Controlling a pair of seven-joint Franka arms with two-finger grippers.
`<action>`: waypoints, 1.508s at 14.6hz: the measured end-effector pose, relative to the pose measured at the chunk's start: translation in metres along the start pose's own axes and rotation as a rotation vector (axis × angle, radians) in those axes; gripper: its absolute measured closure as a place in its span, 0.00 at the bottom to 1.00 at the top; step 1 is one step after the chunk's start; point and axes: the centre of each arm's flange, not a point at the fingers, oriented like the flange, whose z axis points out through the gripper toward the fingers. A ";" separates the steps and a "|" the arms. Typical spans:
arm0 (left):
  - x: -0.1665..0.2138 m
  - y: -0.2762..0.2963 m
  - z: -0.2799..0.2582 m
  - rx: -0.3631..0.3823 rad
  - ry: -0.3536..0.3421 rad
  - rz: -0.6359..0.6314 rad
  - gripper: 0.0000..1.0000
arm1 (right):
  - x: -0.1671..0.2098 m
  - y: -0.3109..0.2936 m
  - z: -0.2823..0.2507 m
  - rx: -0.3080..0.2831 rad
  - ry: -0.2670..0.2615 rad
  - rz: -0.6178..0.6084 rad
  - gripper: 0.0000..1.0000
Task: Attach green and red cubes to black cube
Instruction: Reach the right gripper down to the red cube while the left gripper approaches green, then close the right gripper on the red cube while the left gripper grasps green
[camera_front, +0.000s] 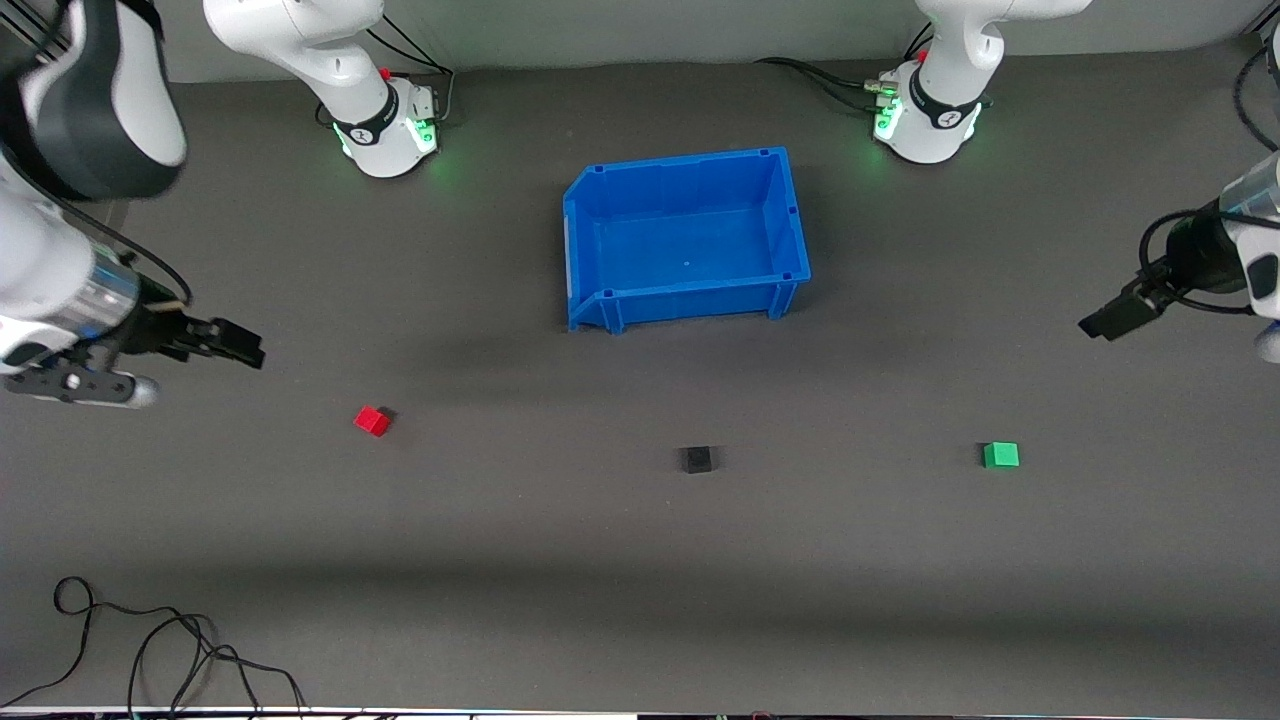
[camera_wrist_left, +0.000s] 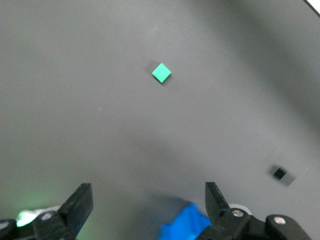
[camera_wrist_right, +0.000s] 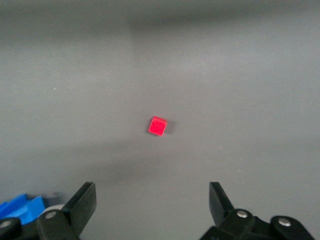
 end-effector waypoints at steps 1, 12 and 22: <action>0.008 -0.003 0.003 -0.021 -0.026 -0.105 0.00 | 0.001 0.000 0.022 -0.001 0.003 0.020 0.00; 0.096 -0.062 0.068 -0.128 -0.249 -0.765 0.00 | 0.004 -0.023 0.242 -0.034 0.012 0.218 0.00; 0.130 -0.062 0.250 -0.226 -0.315 -0.793 0.00 | -0.016 -0.005 0.303 0.039 0.070 0.349 0.00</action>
